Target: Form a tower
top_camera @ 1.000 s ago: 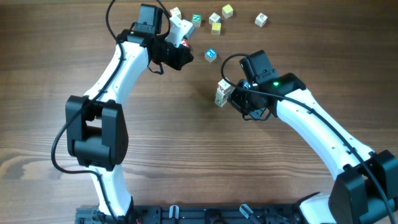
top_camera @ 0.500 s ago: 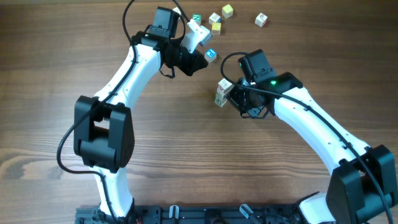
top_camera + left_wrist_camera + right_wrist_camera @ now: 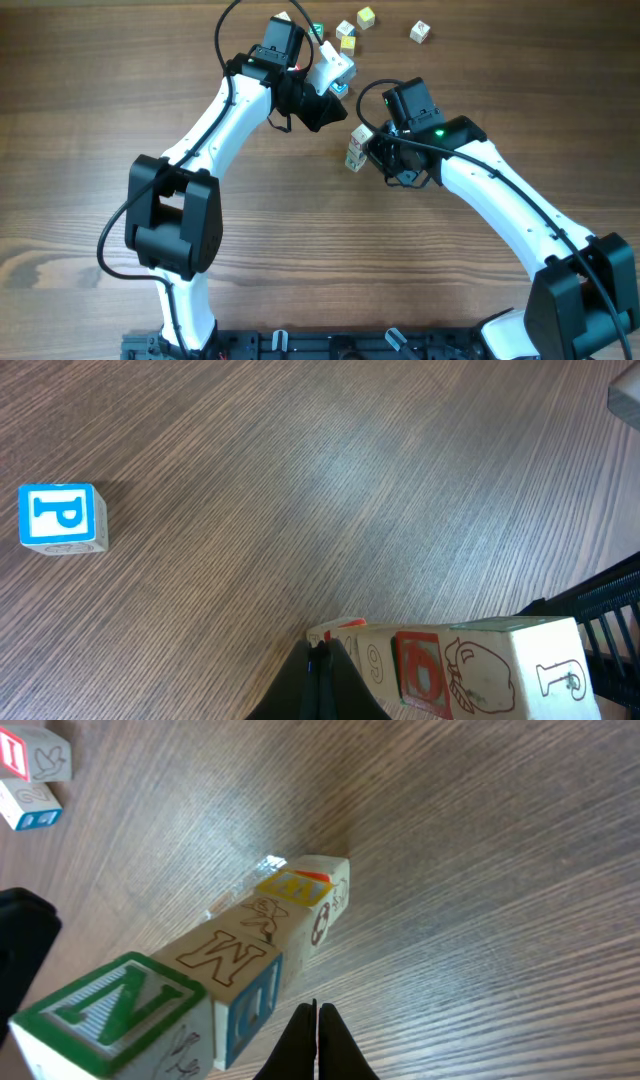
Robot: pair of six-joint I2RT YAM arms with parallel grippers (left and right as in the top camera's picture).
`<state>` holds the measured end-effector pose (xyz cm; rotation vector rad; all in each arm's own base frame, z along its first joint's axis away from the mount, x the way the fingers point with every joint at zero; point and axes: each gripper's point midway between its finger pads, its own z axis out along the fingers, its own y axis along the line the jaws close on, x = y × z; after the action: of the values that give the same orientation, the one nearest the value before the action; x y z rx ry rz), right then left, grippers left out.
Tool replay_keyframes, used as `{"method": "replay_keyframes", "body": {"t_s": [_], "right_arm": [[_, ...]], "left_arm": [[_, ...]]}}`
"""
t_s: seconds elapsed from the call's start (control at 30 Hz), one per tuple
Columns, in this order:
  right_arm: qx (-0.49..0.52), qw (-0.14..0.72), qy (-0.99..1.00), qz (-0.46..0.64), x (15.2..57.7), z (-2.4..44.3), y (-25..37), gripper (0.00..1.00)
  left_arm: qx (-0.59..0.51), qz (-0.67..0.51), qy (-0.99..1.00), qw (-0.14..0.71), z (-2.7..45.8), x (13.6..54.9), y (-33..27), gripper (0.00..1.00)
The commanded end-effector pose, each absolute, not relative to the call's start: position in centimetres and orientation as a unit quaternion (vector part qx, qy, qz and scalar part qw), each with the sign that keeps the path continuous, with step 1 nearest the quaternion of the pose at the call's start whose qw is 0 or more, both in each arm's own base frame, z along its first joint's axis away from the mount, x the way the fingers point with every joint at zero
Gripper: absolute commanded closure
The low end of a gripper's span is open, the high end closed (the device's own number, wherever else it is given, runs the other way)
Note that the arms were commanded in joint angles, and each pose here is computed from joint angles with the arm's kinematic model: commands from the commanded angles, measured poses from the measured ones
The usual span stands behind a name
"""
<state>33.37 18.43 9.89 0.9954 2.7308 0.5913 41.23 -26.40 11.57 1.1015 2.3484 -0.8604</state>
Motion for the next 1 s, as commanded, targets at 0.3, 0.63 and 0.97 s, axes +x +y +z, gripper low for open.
{"method": "replay_keyframes", "body": {"t_s": [0.3, 0.63, 0.97], "right_arm": [[0.343, 0.104, 0.912, 0.202, 34.4, 9.8, 18.4, 0.96], [0.345, 0.105, 0.910, 0.204, 34.5, 9.9, 18.5, 0.96], [0.344, 0.102, 0.910, 0.207, 34.4, 9.9, 18.6, 0.96]], "left_arm": [[0.409, -0.328, 0.830, 0.191, 11.7, 40.3, -27.4, 0.96], [0.416, -0.333, 0.829, 0.173, 11.5, 39.0, -28.2, 0.96], [0.414, -0.333, 0.830, 0.167, 11.4, 38.8, -28.1, 0.96]]}}
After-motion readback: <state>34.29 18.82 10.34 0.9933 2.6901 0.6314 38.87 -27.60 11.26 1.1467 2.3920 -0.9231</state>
